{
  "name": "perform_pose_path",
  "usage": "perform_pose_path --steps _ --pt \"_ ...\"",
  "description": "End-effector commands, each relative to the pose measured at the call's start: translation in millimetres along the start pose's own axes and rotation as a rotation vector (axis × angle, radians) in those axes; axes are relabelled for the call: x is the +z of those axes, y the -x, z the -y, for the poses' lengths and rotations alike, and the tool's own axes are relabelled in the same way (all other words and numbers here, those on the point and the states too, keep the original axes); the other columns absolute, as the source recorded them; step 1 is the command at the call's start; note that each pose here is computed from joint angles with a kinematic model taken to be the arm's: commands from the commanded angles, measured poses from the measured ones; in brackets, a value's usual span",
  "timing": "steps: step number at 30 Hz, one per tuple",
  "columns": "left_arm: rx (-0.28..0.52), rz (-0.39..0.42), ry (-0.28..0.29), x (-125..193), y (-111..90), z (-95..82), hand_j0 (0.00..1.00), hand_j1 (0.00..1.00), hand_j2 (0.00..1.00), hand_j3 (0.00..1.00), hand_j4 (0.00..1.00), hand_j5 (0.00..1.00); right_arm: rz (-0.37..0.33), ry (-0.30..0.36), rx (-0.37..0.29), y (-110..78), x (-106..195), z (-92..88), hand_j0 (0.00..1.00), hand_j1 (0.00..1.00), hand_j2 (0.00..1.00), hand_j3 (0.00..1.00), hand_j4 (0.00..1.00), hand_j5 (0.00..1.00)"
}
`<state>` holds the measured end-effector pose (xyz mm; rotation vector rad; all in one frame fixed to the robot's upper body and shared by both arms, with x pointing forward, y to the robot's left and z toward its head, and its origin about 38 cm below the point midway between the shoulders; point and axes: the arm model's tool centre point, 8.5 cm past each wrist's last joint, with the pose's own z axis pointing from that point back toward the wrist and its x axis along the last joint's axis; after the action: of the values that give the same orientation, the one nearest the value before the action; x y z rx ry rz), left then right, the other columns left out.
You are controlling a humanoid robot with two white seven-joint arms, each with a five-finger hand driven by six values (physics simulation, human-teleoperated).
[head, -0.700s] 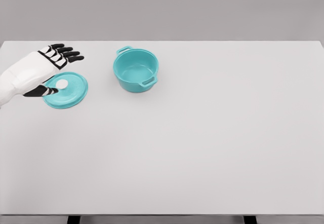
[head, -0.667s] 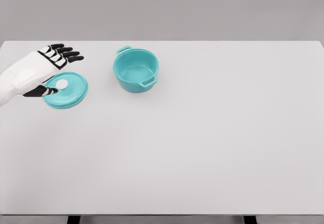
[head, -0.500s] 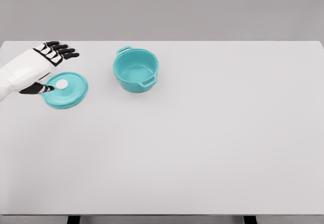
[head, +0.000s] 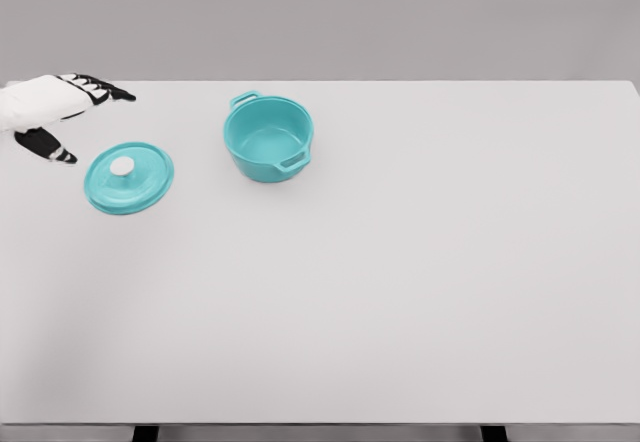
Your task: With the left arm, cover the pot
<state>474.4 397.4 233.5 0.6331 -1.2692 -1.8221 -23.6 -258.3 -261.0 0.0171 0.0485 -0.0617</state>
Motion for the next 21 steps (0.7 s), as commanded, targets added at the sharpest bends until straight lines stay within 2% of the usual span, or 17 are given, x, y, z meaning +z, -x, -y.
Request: perform_pose_path --steps 1,3,6,9,15,21 --pt "0.072 0.007 0.101 -18.4 2.2 38.0 1.0 1.0 1.0 1.0 1.0 1.0 -0.001 -0.001 0.0 0.3 0.0 -0.2 1.0 1.0 1.0 1.0 1.0 1.0" --pt "0.081 0.002 0.111 -25.6 5.2 35.1 1.0 1.0 1.0 1.0 1.0 1.0 -0.002 0.0 0.0 1.3 0.0 -0.1 1.0 1.0 1.0 1.0 1.0 1.0" --pt "0.112 0.003 0.127 -35.1 5.0 44.2 1.0 1.0 1.0 1.0 1.0 1.0 0.001 0.0 0.0 -0.2 0.0 0.0 1.0 1.0 1.0 1.0 1.0 1.0" --pt "0.124 -0.004 0.135 -35.0 7.4 48.0 0.94 0.94 0.94 0.94 0.94 0.94 -0.002 0.0 0.0 1.3 0.0 -0.1 1.0 1.0 1.0 1.0 1.0 1.0" --pt "0.167 -0.015 0.131 -40.1 13.0 49.3 0.94 0.94 0.94 0.94 0.94 0.94 -0.001 0.0 0.0 0.8 0.0 0.0 1.0 1.0 1.0 1.0 1.0 1.0" --pt "0.175 0.002 0.118 -43.3 8.7 47.7 0.85 0.85 0.85 0.85 0.85 0.85 -0.001 0.0 0.0 0.8 0.0 0.0 1.0 1.0 1.0 1.0 1.0 1.0"
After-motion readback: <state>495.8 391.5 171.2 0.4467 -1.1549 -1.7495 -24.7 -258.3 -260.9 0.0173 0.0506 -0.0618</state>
